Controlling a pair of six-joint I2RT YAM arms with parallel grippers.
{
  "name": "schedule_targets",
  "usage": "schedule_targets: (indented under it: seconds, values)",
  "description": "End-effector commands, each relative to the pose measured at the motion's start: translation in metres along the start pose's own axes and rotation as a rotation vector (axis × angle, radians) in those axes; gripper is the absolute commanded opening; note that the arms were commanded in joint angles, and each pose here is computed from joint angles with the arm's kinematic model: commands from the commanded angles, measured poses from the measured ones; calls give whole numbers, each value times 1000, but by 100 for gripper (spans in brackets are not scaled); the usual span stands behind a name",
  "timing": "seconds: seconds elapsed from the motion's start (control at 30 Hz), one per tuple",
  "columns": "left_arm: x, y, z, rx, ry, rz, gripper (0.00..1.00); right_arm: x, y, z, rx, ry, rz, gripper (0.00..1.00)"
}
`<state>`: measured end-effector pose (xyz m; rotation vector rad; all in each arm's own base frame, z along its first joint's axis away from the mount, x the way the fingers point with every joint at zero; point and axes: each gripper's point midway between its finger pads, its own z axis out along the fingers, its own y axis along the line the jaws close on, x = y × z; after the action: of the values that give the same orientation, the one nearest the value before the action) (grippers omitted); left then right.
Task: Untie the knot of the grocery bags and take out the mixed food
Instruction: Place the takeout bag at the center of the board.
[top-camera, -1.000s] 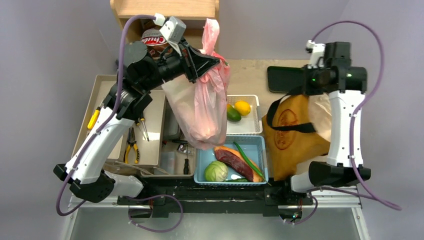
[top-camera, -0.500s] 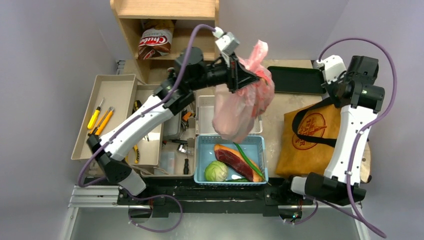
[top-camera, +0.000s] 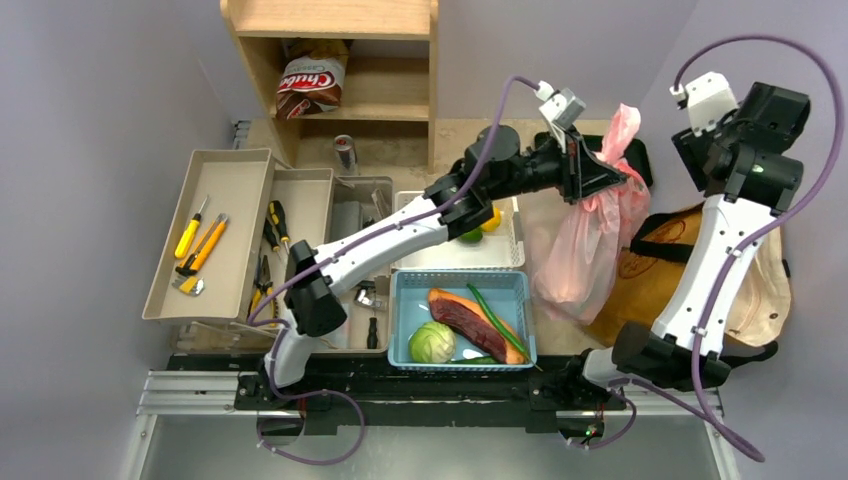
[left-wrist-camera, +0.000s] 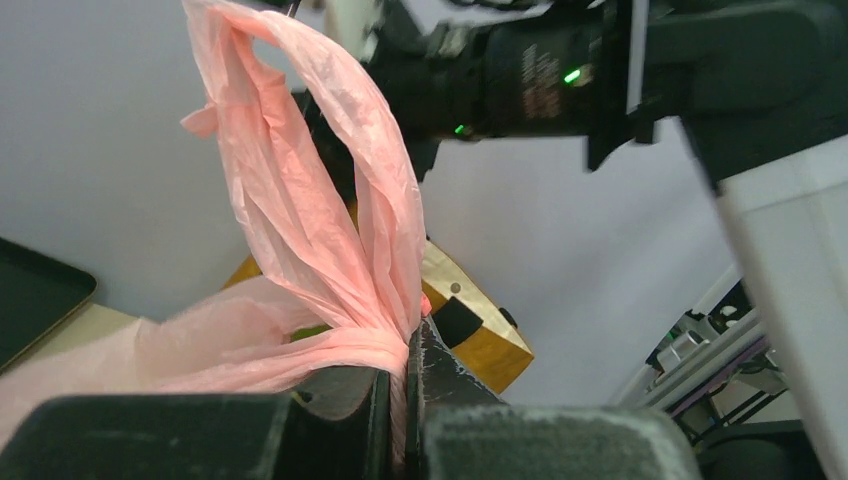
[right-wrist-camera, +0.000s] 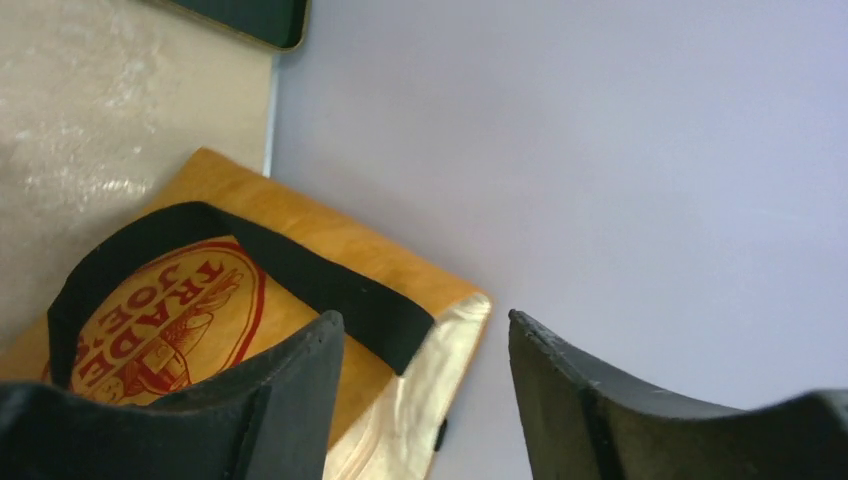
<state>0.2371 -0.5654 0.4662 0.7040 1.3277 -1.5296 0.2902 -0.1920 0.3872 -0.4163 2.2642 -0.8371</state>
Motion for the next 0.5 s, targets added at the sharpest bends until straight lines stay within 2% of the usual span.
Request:
schedule_targets:
  seconds: [0.0,0.1,0.27,0.47]
  values:
    - [-40,-22,12,69,-201,-7,0,-21,-19,-52,52,-110,102,64]
    - [8,4,23,43,-130,-20,0,-23,-5,-74,-21,-131,168,70]
    - [77,39,33,10,-11,-45,0,-19,47,-98,-224,-179,212,75]
    - [130,71,28,-53,100,-57,0,-16,103,-104,-456,-218,238,78]
